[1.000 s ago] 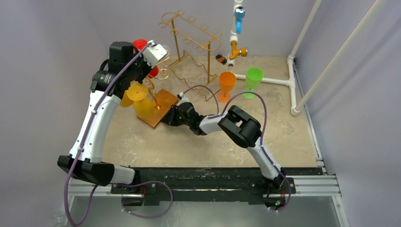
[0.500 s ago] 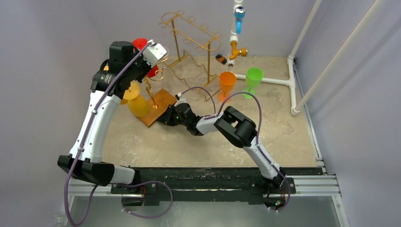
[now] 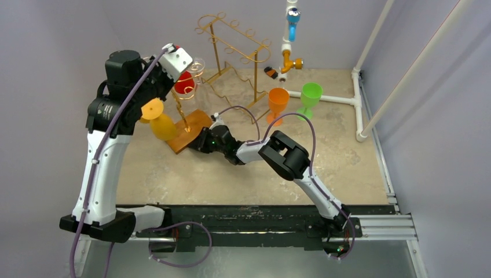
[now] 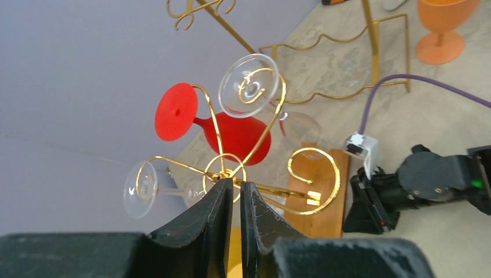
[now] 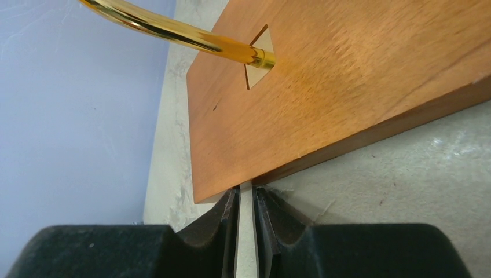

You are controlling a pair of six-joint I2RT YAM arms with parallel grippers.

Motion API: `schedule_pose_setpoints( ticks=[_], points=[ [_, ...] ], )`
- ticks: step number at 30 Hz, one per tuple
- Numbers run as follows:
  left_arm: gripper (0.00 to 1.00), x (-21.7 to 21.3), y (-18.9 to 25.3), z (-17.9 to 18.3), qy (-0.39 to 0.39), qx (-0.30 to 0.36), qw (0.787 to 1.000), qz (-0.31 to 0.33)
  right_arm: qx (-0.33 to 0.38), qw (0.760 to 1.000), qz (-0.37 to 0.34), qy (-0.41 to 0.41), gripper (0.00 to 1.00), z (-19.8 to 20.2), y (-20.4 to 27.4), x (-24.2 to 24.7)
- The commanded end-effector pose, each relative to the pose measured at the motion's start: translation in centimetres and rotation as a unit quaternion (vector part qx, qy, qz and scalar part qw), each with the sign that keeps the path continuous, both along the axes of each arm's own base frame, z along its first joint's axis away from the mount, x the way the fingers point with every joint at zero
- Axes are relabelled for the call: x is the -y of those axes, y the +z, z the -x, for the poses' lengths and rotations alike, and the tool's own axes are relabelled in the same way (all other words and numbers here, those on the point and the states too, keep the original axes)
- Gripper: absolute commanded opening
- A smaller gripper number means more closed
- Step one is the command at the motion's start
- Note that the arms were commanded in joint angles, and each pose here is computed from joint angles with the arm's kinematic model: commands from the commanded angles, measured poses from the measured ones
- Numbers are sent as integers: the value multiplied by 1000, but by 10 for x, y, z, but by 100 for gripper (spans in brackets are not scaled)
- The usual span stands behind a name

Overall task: Place the wine glass upside down on the wine glass rack
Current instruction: Adjust the wine rack at the center of the board.

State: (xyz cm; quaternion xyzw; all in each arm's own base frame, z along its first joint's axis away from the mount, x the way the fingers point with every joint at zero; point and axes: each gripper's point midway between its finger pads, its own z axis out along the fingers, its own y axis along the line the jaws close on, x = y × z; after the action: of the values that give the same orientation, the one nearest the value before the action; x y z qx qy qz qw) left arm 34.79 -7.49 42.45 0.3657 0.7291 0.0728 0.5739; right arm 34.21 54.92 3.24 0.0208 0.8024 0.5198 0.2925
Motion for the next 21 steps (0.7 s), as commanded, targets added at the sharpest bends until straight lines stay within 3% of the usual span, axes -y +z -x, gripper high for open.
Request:
schedule_pose_setpoints(
  ticks=[1, 10, 21],
  points=[
    [16, 21, 1, 38, -69, -28, 996, 40, -10, 1000, 14, -26, 23, -14, -13, -1],
    [19, 32, -23, 65, -132, -70, 989, 16, -8, 999, 4, -38, 24, -34, -9, -17],
    [25, 29, -52, 75, -153, -115, 981, -20, 8, 996, 13, -86, 28, -69, 0, -8]
  ],
)
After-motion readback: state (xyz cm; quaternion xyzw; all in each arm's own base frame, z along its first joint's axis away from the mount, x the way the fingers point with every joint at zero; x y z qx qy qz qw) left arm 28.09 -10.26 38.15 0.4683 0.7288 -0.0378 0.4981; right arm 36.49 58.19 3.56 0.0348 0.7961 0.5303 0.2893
